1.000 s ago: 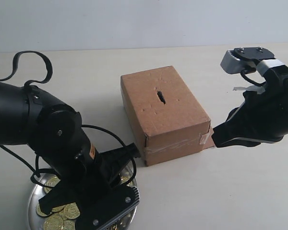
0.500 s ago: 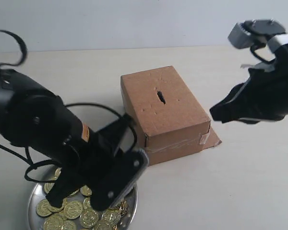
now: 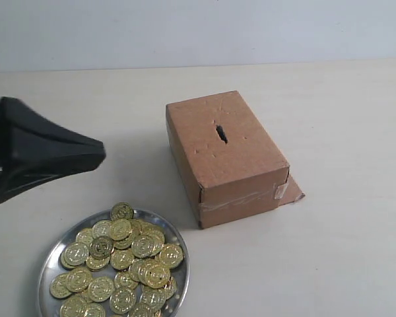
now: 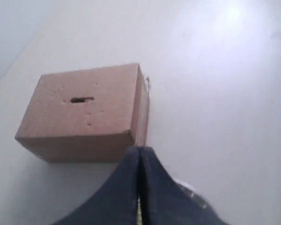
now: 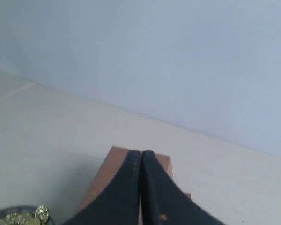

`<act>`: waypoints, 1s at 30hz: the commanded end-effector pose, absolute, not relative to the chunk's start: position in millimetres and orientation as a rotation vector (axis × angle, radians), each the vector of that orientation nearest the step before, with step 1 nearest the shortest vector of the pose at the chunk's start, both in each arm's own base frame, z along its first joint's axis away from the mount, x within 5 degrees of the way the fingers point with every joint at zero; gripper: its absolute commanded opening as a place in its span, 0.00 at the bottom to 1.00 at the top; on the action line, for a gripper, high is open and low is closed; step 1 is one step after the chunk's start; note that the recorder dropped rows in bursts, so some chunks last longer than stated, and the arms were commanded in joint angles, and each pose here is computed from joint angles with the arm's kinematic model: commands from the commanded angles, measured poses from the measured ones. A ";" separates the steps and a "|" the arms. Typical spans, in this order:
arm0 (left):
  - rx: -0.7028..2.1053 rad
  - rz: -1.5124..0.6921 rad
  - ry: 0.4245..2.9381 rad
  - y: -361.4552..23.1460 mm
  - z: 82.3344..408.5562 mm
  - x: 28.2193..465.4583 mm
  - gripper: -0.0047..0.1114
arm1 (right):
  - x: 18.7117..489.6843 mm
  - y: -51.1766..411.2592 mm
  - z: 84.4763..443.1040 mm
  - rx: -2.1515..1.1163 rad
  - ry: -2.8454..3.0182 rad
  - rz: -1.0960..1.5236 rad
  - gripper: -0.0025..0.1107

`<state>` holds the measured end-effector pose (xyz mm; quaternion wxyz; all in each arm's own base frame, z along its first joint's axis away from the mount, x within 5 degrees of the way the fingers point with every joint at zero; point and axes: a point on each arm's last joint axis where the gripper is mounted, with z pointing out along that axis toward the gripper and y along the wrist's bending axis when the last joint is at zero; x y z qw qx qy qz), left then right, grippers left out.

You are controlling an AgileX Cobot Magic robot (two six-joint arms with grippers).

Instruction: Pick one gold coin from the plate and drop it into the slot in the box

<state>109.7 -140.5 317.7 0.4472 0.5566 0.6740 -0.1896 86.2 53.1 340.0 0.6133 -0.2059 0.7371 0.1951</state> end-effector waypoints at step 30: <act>0.649 -0.724 1.506 -48.0 204.6 35.6 0.04 | 46.4 29.8 209.1 -0.084 1.667 0.653 0.02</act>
